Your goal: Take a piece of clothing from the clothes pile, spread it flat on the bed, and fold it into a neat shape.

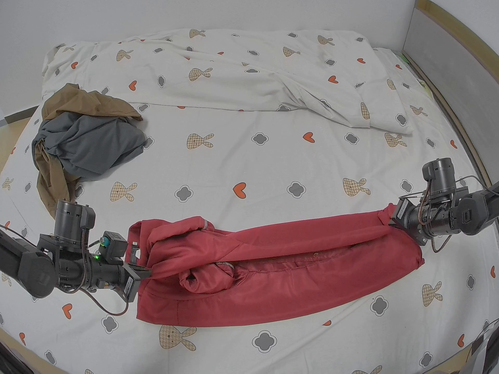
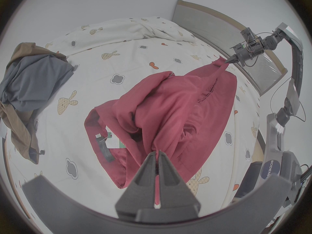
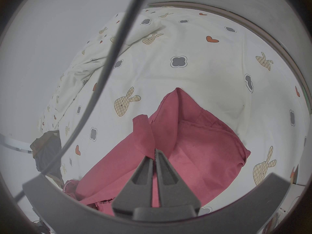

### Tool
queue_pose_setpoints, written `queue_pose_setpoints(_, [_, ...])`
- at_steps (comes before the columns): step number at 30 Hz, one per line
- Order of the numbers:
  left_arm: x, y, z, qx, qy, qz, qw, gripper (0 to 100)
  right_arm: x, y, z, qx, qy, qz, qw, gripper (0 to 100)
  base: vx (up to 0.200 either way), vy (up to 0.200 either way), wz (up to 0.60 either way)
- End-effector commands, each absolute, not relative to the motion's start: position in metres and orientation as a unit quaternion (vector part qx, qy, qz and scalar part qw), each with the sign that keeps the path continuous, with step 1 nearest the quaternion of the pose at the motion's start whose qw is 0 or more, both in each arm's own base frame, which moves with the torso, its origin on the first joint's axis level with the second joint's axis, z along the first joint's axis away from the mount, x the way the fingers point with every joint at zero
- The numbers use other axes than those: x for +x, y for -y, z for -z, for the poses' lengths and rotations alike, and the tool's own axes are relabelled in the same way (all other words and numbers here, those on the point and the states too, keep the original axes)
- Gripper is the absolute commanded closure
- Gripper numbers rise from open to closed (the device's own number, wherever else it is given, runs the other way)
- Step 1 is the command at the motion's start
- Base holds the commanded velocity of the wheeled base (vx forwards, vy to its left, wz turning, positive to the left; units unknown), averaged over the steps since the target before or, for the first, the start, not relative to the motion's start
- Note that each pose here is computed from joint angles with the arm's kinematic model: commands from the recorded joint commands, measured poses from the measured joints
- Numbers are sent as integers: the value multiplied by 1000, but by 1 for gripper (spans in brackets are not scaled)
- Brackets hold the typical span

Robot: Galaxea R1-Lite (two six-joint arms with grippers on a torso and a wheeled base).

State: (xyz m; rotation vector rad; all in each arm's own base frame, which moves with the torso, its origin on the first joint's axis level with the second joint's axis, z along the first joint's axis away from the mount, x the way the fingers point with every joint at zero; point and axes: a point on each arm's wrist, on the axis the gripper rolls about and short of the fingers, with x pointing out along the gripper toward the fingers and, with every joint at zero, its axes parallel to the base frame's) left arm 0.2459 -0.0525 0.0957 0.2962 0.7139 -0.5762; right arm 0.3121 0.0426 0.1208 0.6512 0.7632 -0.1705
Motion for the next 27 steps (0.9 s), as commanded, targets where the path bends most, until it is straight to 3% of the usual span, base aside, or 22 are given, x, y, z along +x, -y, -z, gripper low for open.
queue_pose_setpoints(1, [246, 51, -91, 141, -354, 275, 883, 100, 312, -42, -119, 311, -367, 83, 872, 100, 0, 0, 0])
queue_pose_setpoints(4, [245, 51, -90, 141, -356, 275, 882, 100, 312, -43, -118, 310, -370, 83, 872, 100, 0, 0, 0])
queue_pose_setpoints(5, [243, 50, -87, 140, -361, 275, 880, 0, 311, -43, -117, 304, -374, 81, 873, 0, 0, 0, 0])
queue_pose_setpoints(15, [241, 44, -101, 137, -338, 262, 893, 0, 307, -41, -116, 304, -374, 83, 872, 0, 0, 0, 0])
queue_pose_setpoints(27, [263, 43, -152, 96, -251, 234, 934, 0, 330, -43, -157, 329, -306, 48, 892, 0, 0, 0, 0])
